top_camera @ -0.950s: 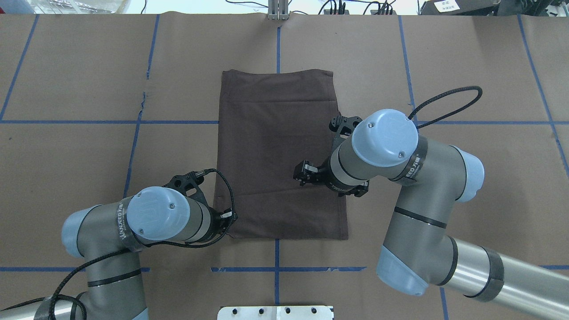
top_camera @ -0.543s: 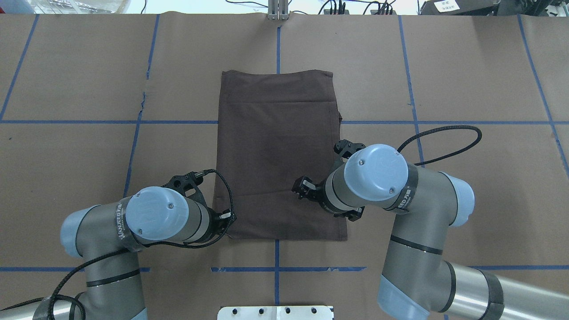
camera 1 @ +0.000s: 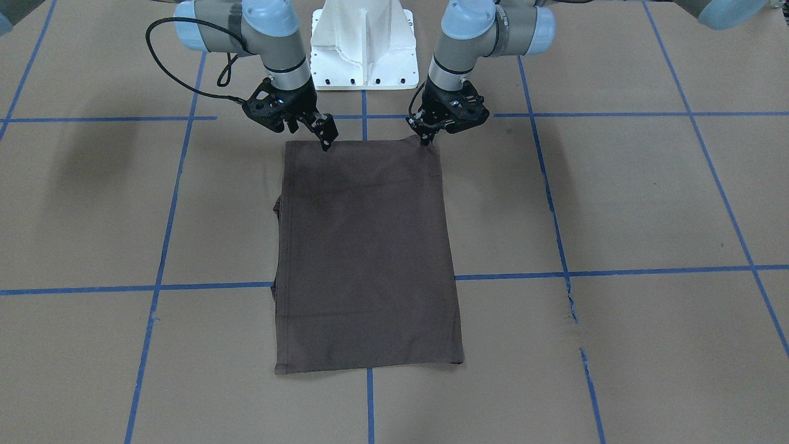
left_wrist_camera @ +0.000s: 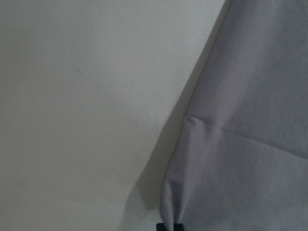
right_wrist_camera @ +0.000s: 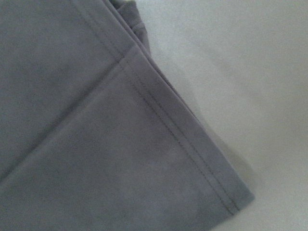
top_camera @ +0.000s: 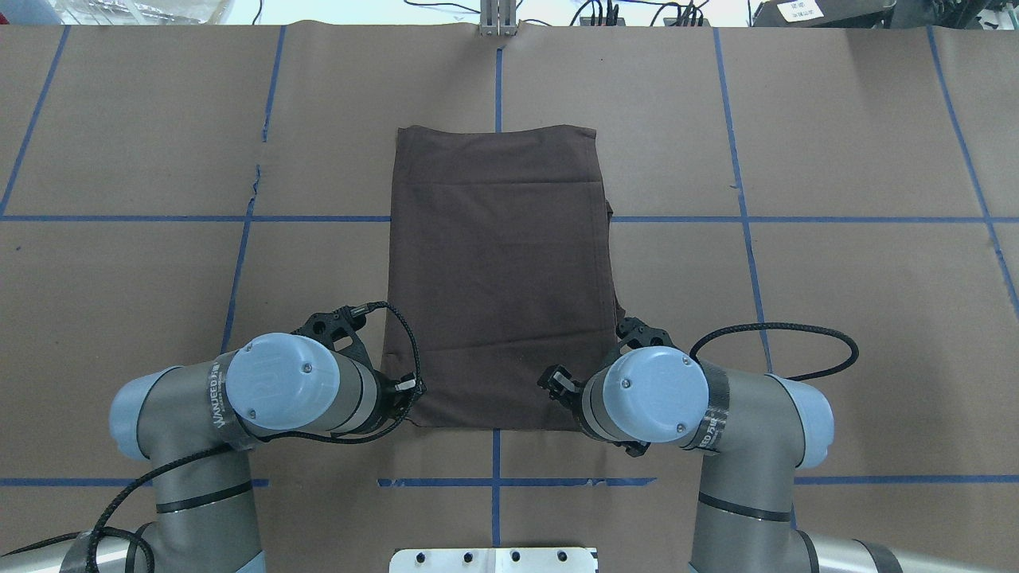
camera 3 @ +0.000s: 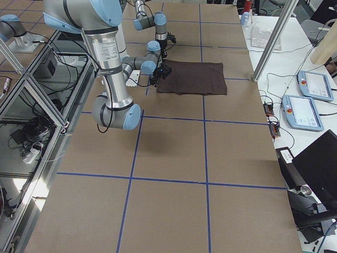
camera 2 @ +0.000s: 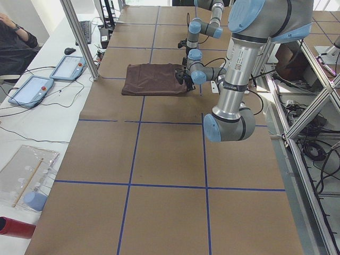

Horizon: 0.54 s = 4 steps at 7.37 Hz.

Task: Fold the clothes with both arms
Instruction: 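Grasp the near corners of the folded shirt with both grippers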

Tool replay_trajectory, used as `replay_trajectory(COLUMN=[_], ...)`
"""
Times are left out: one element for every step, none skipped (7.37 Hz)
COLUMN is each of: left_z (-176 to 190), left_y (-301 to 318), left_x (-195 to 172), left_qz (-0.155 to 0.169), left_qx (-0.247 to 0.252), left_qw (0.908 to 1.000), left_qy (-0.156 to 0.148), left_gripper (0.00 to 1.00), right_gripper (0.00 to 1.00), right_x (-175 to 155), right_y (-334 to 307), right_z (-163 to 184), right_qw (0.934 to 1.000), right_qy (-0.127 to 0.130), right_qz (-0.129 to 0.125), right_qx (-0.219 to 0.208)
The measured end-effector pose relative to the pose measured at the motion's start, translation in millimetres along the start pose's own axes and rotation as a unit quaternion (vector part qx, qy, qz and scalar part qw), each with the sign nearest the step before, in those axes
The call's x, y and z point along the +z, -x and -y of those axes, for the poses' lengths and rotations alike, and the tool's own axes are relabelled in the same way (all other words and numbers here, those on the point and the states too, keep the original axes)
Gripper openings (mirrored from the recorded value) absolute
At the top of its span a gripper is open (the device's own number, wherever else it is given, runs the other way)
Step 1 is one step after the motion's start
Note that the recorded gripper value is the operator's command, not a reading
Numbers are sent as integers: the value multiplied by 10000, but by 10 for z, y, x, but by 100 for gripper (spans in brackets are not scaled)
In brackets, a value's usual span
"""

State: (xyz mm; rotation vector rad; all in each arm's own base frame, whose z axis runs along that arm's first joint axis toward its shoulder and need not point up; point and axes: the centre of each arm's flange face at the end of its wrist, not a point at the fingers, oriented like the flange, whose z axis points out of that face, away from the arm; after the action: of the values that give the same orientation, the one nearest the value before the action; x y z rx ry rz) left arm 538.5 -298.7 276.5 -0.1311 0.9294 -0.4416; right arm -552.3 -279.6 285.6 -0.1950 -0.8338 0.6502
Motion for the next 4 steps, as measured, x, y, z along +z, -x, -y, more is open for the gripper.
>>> replay_trajectory(left_z=[3, 5, 7, 8], left_y=[-3, -4, -4, -4], left_x=[-5, -7, -7, -8], left_qz=[-4, -4, -4, -4], left_qx=[-1, -4, -9, -11], left_qw=[10000, 10000, 10000, 10000], left_qy=[-3, -6, -9, -12], left_gripper=[0, 0, 0, 0], right_gripper=[100, 100, 100, 100], right_x=[47, 65, 59, 60], right_y=[-31, -29, -6, 12], right_z=[-14, 12, 60, 101], right_qw=[10000, 10000, 9999, 9999], right_qy=[-29, -63, -101, -134], right_qz=[-40, -55, -57, -67], right_qx=[1, 15, 33, 47])
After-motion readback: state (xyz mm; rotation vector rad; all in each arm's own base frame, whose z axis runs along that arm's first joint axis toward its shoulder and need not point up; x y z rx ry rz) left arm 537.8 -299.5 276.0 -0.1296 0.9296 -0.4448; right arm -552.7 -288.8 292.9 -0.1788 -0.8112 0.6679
